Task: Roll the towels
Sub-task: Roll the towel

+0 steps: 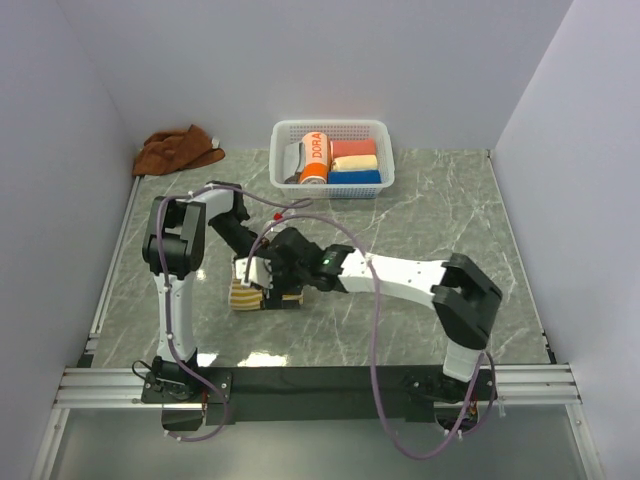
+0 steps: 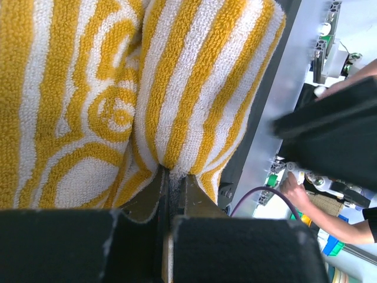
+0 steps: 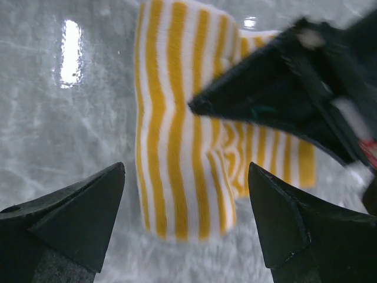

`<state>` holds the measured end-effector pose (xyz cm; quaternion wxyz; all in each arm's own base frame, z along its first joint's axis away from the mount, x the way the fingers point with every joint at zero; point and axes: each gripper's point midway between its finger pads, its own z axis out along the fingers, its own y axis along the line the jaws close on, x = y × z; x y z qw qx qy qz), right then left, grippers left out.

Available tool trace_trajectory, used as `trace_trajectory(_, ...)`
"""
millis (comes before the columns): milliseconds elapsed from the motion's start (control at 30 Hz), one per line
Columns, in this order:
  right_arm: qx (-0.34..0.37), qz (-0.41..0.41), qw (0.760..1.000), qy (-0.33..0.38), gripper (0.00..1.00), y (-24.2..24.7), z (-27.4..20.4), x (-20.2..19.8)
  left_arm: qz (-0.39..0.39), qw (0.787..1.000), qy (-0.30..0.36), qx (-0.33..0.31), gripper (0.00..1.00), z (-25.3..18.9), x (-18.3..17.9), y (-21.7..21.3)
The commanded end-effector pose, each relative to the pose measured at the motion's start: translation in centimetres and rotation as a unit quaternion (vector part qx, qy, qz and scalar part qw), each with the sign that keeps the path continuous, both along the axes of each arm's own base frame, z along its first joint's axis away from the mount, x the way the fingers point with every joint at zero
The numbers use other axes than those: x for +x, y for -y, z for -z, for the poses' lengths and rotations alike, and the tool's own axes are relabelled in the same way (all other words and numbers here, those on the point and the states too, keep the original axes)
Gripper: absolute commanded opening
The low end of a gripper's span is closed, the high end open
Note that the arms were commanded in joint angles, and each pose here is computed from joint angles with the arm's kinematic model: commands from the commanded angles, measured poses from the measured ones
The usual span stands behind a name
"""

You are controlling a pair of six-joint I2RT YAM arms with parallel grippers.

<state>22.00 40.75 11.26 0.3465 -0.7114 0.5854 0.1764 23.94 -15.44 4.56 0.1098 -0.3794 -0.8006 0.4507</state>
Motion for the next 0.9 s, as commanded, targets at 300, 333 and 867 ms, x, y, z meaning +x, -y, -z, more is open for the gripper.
trace_trajectory(300,-0.091,-0.044,0.994,-0.052,0.45,0.3,9.2,0.2,0.039,0.989,0.138,0.023,0.06,5.4,4.6,-1.6)
trace_trajectory(333,-0.089,-0.031,0.993,-0.068,0.35,0.3,8.9,0.4,0.037,0.989,0.139,0.019,0.09,5.2,4.5,-1.6)
trace_trajectory(867,-0.175,-0.014,0.91,-0.375,0.0,4.5,8.6,-6.7,-0.186,0.943,0.271,-0.057,0.47,-5.7,8.1,-9.8)
